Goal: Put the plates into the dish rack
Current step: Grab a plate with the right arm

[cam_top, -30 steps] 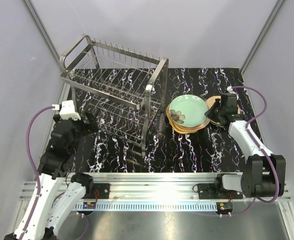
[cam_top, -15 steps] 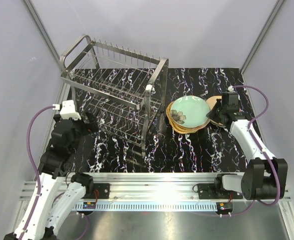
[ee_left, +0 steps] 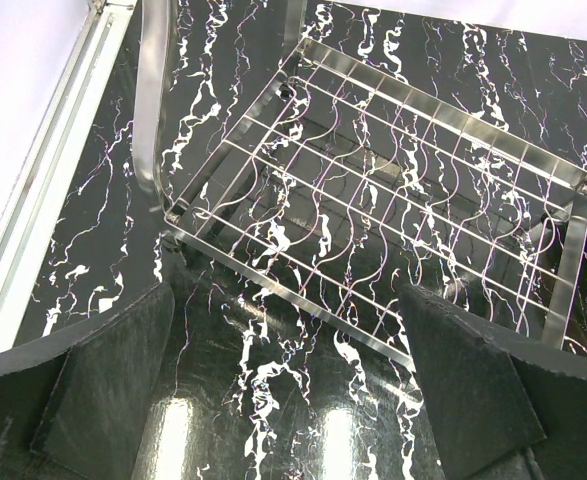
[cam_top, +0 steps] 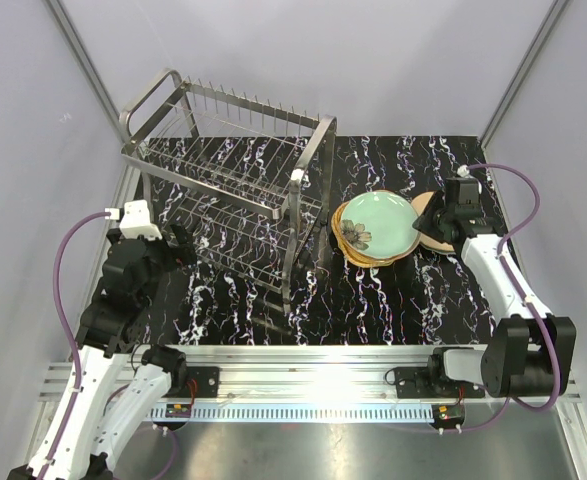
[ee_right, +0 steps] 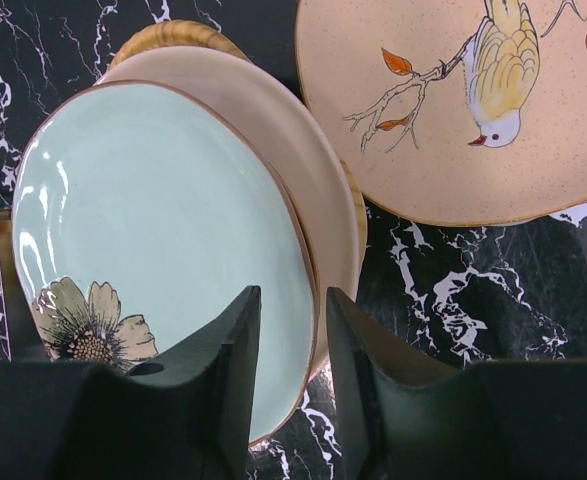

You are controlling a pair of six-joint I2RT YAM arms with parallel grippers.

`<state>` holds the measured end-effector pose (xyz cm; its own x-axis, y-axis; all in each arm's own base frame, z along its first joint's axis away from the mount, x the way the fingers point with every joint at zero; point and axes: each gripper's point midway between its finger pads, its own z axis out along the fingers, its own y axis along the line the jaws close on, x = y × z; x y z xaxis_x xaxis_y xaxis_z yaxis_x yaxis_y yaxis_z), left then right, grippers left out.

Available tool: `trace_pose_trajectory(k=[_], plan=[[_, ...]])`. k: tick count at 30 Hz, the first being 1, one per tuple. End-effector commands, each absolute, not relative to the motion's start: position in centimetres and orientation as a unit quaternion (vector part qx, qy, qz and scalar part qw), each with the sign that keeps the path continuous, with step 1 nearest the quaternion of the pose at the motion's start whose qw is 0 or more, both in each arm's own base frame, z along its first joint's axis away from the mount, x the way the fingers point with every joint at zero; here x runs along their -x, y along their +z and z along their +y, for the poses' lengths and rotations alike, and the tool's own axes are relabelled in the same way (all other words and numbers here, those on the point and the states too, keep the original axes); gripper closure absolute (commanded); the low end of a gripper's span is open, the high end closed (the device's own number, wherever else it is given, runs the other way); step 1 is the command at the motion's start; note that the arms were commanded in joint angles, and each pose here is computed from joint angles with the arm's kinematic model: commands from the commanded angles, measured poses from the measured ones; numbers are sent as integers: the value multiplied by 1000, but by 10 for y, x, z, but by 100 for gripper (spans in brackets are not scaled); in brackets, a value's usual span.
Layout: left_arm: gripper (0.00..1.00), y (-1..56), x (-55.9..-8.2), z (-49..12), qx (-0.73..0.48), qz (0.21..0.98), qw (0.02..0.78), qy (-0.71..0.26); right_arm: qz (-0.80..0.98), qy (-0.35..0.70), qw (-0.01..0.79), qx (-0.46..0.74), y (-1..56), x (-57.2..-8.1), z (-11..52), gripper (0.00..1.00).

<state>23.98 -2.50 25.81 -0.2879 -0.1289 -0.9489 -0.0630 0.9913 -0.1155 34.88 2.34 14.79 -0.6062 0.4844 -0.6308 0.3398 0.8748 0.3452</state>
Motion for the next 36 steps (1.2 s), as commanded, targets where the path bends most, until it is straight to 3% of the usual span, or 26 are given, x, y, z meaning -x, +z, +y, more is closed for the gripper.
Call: trace_pose_trajectory(k=[1,7,20,21,28,36], plan=[[1,270,-243,-28,60,788,611,-40,887,90,392,-227,158,-355,20,59],[1,271,-243,-28,60,788,612,-41,890,84,385,-228,150,-355,19,59],[1,270,-243,-29,58,789,611,-40,897,114,366,-221,137,-357,31,69],[1,270,-243,-28,60,788,611,-40,897,114,364,-223,136,-357,31,78],[1,270,-243,-28,60,789,611,-40,894,107,374,-222,145,-357,28,96],[1,271,-243,-29,59,788,611,-42,896,107,370,-222,141,-357,28,100]])
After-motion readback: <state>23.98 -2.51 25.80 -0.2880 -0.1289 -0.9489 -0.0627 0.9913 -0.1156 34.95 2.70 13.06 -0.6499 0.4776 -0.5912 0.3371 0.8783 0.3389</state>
